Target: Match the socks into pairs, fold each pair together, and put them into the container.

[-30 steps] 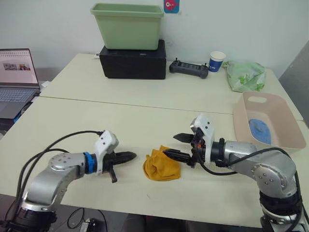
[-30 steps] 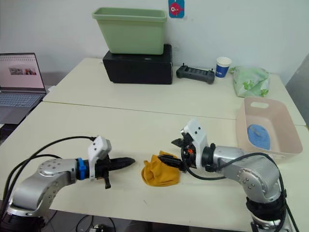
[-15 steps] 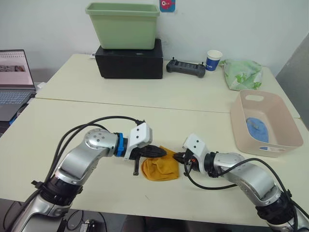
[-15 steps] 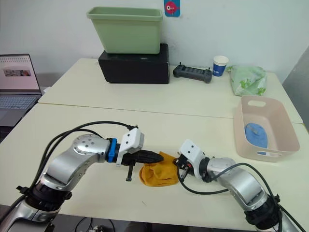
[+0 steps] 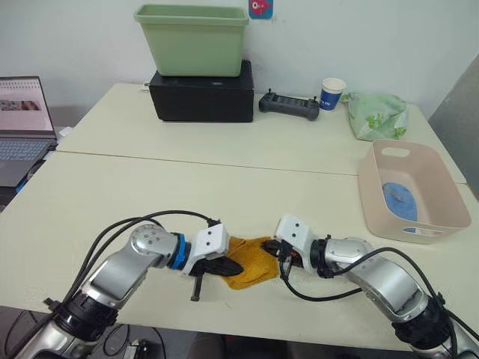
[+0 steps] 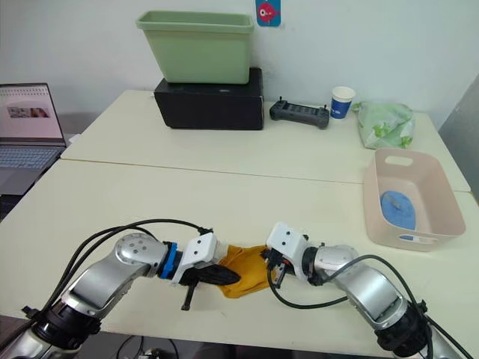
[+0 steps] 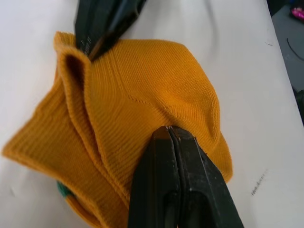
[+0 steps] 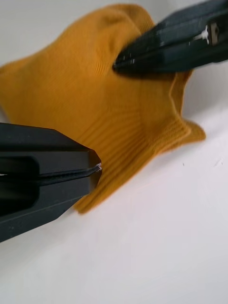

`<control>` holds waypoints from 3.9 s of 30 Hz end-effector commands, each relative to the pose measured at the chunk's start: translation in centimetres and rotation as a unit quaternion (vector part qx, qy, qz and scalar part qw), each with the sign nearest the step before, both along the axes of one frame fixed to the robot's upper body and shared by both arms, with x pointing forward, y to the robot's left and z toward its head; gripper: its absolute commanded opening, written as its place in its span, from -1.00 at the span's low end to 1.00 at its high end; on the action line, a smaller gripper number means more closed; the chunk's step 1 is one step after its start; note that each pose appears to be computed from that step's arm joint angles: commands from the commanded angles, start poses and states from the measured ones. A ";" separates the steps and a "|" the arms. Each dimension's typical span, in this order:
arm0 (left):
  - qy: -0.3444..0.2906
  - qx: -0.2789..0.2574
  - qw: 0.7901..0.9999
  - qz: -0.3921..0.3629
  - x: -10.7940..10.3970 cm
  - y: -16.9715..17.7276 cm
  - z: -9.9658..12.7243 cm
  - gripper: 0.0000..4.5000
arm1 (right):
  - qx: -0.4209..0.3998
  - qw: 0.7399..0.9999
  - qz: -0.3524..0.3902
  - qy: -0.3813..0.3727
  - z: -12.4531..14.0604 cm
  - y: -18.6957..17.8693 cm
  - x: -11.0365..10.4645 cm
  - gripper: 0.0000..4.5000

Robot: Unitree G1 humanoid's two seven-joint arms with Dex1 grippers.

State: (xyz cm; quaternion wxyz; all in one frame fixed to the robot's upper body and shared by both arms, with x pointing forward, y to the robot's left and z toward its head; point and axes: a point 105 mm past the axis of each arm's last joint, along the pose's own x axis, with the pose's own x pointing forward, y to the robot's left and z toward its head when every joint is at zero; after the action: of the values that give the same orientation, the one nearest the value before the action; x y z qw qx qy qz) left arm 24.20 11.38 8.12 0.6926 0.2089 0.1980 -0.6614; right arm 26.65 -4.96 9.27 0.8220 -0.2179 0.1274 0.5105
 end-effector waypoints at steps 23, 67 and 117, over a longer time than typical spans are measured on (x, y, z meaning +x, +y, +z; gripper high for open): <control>-0.008 -0.024 0.995 0.096 2.1 0.3 0.5 -1.00 | -0.016 0.993 0.116 0.024 -1.0 -0.9 -4.8 -0.98; -0.030 0.049 0.995 0.075 0.9 3.4 -0.6 -1.00 | 0.164 0.887 -0.073 0.426 -0.7 5.0 -1.0 0.72; -0.078 -0.177 0.977 -0.090 4.2 -10.7 16.6 0.97 | -0.245 0.830 -0.306 -0.397 16.1 -23.7 3.1 -1.00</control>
State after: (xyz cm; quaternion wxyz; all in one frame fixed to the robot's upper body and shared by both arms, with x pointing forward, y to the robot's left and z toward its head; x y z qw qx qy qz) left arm 29.16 1.08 23.30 0.6816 0.1401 0.0317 -0.7175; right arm 29.45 -28.60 25.08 0.8763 -0.4783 -0.0066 0.0572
